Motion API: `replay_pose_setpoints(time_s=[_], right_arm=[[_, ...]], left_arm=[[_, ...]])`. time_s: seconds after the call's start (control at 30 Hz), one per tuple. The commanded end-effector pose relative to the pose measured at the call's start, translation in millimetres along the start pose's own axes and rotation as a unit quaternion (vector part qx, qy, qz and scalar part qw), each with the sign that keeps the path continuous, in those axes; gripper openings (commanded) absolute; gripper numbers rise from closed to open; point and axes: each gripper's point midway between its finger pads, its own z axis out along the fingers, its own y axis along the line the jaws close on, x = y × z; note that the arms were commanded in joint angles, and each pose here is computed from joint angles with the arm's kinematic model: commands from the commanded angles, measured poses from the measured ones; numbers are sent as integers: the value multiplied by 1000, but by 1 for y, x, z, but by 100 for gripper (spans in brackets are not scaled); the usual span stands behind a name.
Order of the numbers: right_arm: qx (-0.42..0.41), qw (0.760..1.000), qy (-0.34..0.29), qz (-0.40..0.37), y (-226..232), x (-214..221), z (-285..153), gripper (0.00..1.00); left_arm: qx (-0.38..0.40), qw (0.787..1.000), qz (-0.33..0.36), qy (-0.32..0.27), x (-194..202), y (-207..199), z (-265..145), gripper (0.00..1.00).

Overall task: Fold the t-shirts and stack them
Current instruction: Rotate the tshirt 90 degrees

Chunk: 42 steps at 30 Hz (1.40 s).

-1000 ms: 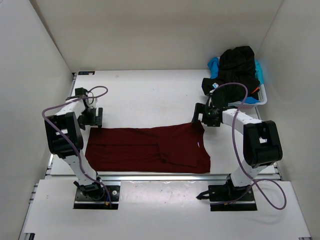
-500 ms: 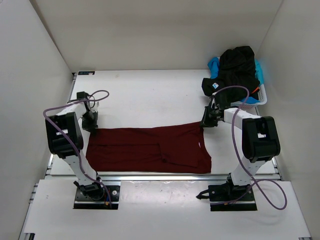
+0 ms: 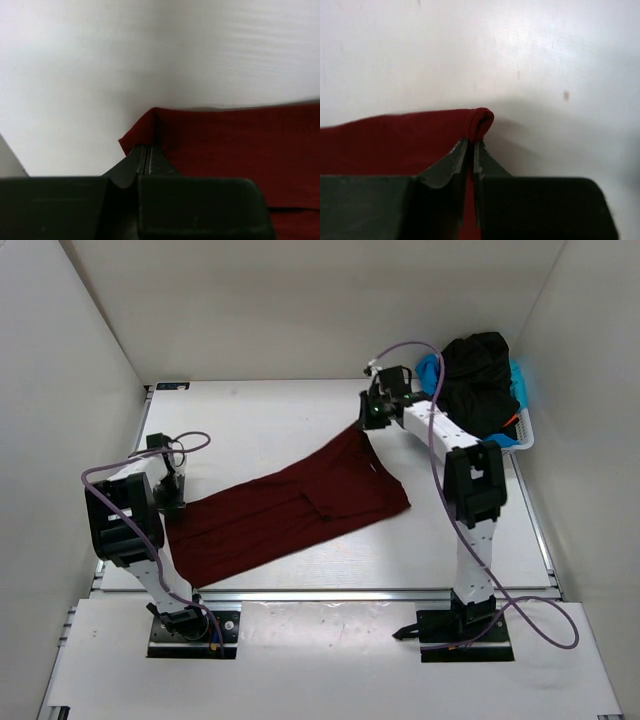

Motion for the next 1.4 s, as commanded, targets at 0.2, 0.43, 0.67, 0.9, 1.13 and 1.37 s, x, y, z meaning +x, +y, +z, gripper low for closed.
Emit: replay_pose_setpoints(time_s=[0.2, 0.43, 0.67, 0.9, 1.13, 1.37], right_arm=[[61, 994, -82, -41, -14, -97, 13, 66], [103, 993, -54, -30, -20, -51, -63, 66], [96, 995, 32, 19, -6, 89, -99, 62], [98, 982, -10, 164, -28, 114, -84, 60], [91, 977, 16, 192, -38, 123, -63, 62], [72, 977, 80, 185, -31, 147, -33, 35]], left_arm=[[-43, 998, 34, 35, 34, 10, -10, 42], [-55, 998, 13, 36, 41, 18, -10, 56], [-71, 997, 8, 12, 35, 23, -16, 56], [-67, 997, 40, 6, 35, 14, -20, 46], [-67, 996, 58, -4, 42, 11, -22, 29], [-61, 996, 67, 25, 57, 10, -13, 15]])
